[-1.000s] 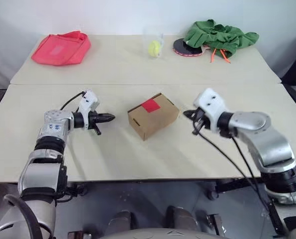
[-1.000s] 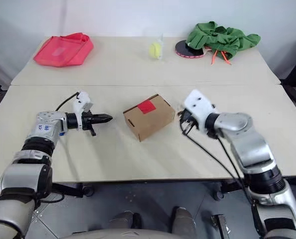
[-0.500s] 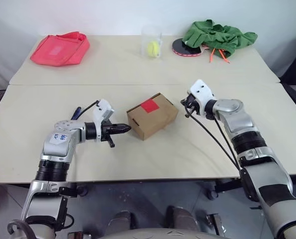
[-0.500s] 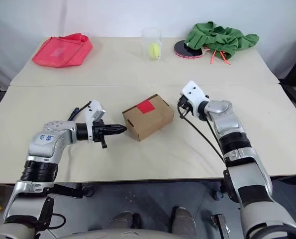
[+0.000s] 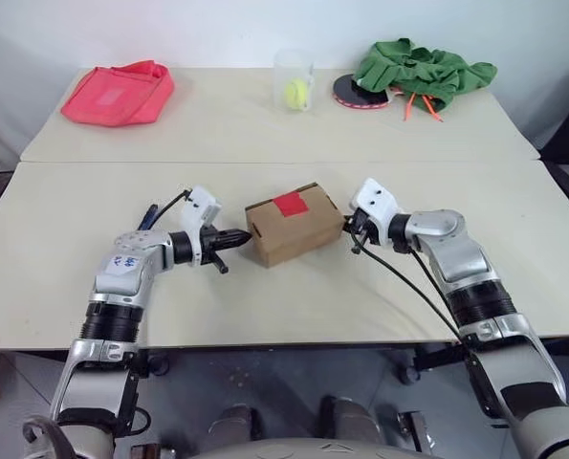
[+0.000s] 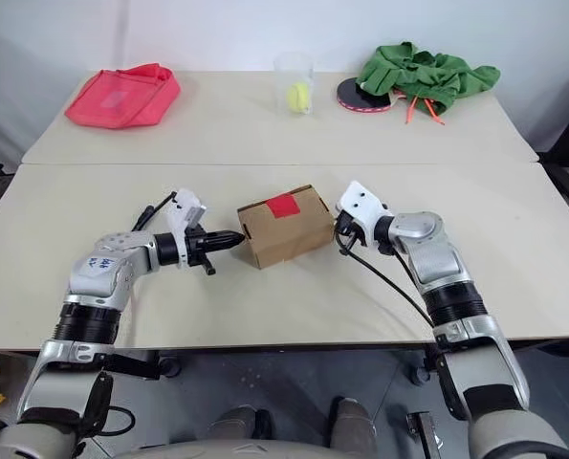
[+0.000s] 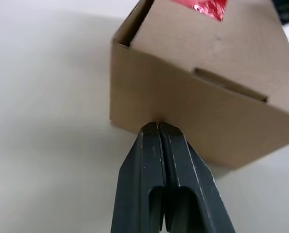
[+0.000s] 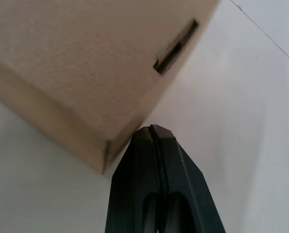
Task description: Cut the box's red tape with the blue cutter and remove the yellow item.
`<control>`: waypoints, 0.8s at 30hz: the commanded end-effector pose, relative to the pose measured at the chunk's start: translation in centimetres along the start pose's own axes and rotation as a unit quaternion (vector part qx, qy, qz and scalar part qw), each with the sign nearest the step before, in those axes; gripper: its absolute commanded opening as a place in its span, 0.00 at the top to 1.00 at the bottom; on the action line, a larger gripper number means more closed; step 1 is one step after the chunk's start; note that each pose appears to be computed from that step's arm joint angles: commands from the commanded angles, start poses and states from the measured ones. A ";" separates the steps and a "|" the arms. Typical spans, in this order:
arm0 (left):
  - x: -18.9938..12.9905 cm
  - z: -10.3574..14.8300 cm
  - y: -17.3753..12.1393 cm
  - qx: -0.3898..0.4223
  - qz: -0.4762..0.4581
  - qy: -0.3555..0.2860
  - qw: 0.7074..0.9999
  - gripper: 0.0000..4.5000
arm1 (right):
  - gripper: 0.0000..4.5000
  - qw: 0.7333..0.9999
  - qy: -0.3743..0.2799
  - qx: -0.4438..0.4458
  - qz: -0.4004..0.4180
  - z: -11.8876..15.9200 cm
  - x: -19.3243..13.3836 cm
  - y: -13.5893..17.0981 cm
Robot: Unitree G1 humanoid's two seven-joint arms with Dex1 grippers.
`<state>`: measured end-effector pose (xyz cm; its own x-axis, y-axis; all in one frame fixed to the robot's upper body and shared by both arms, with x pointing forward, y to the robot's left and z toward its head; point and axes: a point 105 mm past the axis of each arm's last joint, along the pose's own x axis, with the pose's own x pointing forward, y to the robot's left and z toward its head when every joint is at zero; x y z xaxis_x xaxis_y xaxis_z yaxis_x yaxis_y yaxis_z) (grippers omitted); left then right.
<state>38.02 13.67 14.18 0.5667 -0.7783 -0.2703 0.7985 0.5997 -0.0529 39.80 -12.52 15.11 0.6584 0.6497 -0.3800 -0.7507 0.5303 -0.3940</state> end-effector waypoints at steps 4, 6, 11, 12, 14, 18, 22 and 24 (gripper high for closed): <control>2.3 1.8 -0.2 0.033 -0.029 -0.019 0.999 0.99 | 1.00 0.999 -0.040 -0.008 0.011 3.0 -1.8 2.0; 2.9 2.0 -0.1 0.038 -0.035 -0.018 0.998 0.99 | 1.00 0.999 -0.037 -0.003 0.019 3.0 -2.1 3.0; 4.2 2.2 -0.4 0.051 -0.061 -0.009 0.997 0.99 | 1.00 0.999 -0.020 0.007 0.042 2.1 -2.6 5.7; 4.3 2.2 -0.5 0.053 -0.065 -0.007 0.996 0.99 | 1.00 0.999 -0.018 0.009 0.044 2.1 -2.7 6.0; 4.6 2.2 -0.6 0.057 -0.074 -0.004 0.996 0.99 | 1.00 0.999 -0.013 0.013 0.051 2.0 -2.8 6.8; 5.2 2.1 -0.9 0.066 -0.089 0.006 0.994 0.99 | 1.00 0.998 -0.003 0.021 0.055 1.4 -2.9 7.6; 5.7 1.9 -1.0 0.071 -0.092 0.009 0.993 0.99 | 1.00 0.998 0.002 0.018 0.059 1.2 -3.0 7.9; 6.1 2.0 -1.0 0.074 -0.091 0.009 0.993 0.99 | 1.00 0.998 -0.003 0.019 0.057 1.5 -2.9 8.0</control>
<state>41.84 10.87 14.56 0.5072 -0.8121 -0.2886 0.8535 0.5198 0.0370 32.73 -11.57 13.15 0.6100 0.6397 -0.4677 -0.7905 0.5317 -0.3038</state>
